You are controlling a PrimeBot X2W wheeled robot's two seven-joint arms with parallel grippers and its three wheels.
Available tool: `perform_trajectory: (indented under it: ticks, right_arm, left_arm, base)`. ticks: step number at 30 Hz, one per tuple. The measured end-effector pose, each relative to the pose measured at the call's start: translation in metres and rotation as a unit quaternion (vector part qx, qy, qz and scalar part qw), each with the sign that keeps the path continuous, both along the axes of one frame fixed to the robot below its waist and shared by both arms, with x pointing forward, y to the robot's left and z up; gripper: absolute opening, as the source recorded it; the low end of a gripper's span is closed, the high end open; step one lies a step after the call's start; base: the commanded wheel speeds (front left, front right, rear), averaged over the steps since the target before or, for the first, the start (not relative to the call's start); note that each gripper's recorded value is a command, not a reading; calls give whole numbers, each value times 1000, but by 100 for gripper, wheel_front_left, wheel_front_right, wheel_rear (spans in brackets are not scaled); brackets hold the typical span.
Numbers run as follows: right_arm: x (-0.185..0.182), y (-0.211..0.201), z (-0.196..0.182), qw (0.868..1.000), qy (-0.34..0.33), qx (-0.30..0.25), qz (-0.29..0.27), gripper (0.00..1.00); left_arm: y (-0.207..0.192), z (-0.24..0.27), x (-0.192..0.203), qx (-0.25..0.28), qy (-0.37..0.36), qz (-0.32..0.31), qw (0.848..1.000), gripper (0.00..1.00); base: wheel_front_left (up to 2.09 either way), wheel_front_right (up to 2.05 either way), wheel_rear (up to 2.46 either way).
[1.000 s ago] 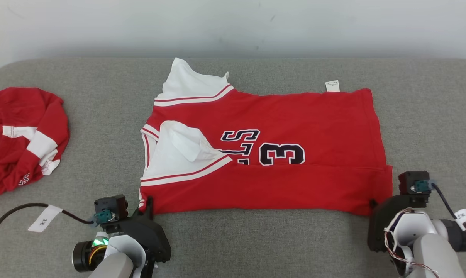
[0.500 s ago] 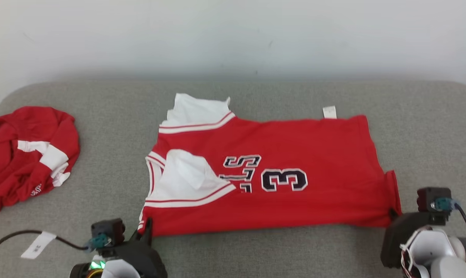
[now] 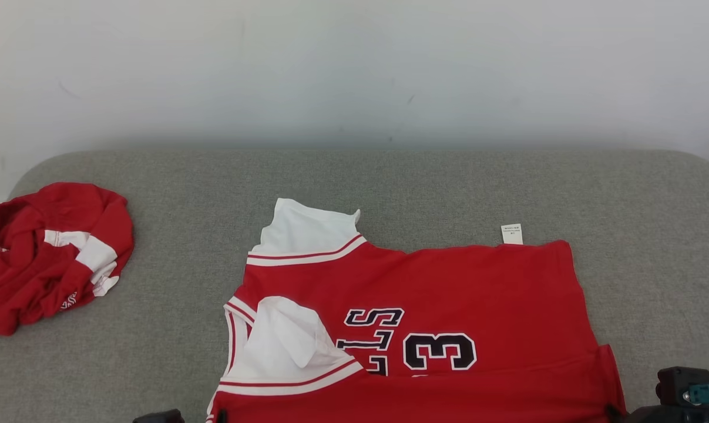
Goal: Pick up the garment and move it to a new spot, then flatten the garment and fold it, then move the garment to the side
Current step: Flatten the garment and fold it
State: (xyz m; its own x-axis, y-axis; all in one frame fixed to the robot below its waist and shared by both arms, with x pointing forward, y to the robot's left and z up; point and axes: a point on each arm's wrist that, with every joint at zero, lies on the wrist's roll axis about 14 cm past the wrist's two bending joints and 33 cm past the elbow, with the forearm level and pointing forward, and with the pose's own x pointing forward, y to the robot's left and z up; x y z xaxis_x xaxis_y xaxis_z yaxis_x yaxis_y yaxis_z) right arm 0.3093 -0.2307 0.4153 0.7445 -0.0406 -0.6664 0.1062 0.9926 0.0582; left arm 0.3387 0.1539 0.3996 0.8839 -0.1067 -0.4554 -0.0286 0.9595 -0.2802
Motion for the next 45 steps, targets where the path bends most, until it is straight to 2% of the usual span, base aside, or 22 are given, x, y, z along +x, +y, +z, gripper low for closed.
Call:
perform_trajectory:
  ticks: [5,6,7,13,20,27,32,33,36,40,45]
  right_arm:
    - [-9,0,-12,1000,19,2,-1,0]
    - [-11,2,-15,1000,25,7,0,100]
    - [-13,4,-19,999,32,12,2,100]
    - [-11,2,-14,1000,14,9,-1,100]
    - [15,-4,26,998,-48,-27,3,100]
    - [76,8,80,990,-111,-73,57,100]
    - [126,44,105,981,-149,-51,110,100]
    - [144,48,111,977,-157,-64,126,100]
    - [163,54,109,973,-161,-78,146,100]
    - [174,65,93,974,-147,-59,162,100]
    - [175,32,64,981,-114,-78,135,100]
  left_arm:
    - [0,-2,-8,2,5,5,1000,0]
    - [1,-2,-8,6,5,4,1000,71]
    - [0,-2,-9,8,5,3,1000,100]
    - [15,-3,-12,23,3,23,999,100]
    - [43,18,5,58,-23,37,997,100]
    - [43,69,80,77,-71,2,994,100]
    - [21,80,133,93,-58,-47,993,100]
    - [11,83,155,105,-55,-65,991,100]
    - [-2,84,185,102,-55,-81,990,100]
    - [-23,61,207,101,-28,-110,988,100]
    - [-44,40,241,109,-15,-131,985,100]
  base:
    - [0,0,0]
    - [0,0,0]
    - [0,0,0]
    - [0,0,0]
    - [0,0,0]
    - [0,0,0]
    - [0,0,0]
    - [0,0,0]
    - [0,0,0]
    - [0,0,0]
    - [0,0,0]
